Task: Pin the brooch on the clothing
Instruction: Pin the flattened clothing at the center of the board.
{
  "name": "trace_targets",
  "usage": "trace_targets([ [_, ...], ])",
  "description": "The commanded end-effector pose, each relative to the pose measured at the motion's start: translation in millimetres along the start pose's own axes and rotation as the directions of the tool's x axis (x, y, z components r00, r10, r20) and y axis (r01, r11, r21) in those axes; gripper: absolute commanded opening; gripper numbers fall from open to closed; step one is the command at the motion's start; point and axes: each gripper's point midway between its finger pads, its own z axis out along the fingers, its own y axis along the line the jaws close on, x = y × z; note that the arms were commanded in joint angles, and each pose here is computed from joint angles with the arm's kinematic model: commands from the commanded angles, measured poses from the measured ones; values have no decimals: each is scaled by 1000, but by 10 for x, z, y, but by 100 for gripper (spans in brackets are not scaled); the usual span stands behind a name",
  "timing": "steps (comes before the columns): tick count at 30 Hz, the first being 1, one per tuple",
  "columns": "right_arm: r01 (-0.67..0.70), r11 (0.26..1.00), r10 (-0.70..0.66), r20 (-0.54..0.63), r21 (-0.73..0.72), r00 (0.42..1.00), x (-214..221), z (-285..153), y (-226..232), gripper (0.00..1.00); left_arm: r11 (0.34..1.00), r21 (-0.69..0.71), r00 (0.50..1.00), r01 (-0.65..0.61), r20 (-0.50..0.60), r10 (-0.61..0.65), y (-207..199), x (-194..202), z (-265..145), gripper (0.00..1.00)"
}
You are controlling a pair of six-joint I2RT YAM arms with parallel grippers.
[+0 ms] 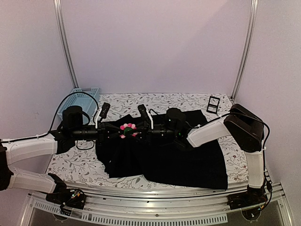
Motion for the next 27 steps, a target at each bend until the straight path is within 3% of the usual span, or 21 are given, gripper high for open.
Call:
trace_targets([
  [1, -1, 997, -3, 50, 74, 999, -111, -54, -211, 14, 994, 106, 999, 20, -52, -15, -220, 94, 72, 0],
  [5, 1, 999, -4, 52, 53, 999, -142, -59, -169, 6, 995, 98, 998, 27, -55, -22, -197, 102, 82, 0],
  [11, 16, 1000, -18, 63, 25, 998, -203, -67, -110, 1, 996, 89, 998, 21, -54, -16, -187, 102, 77, 41],
  [14, 23, 1000, -24, 76, 8, 997, -259, -84, -65, 0, 997, 79, 998, 27, -62, -22, -150, 127, 56, 54],
  [22, 52, 999, -51, 94, -8, 994, -425, -97, 33, 0, 992, 124, 998, -29, -60, 36, -154, 205, 30, 65],
  [27, 61, 997, -57, 98, -46, 994, -494, -89, 123, 0, 987, 149, 999, -54, 4, 54, -161, 176, 64, 64],
])
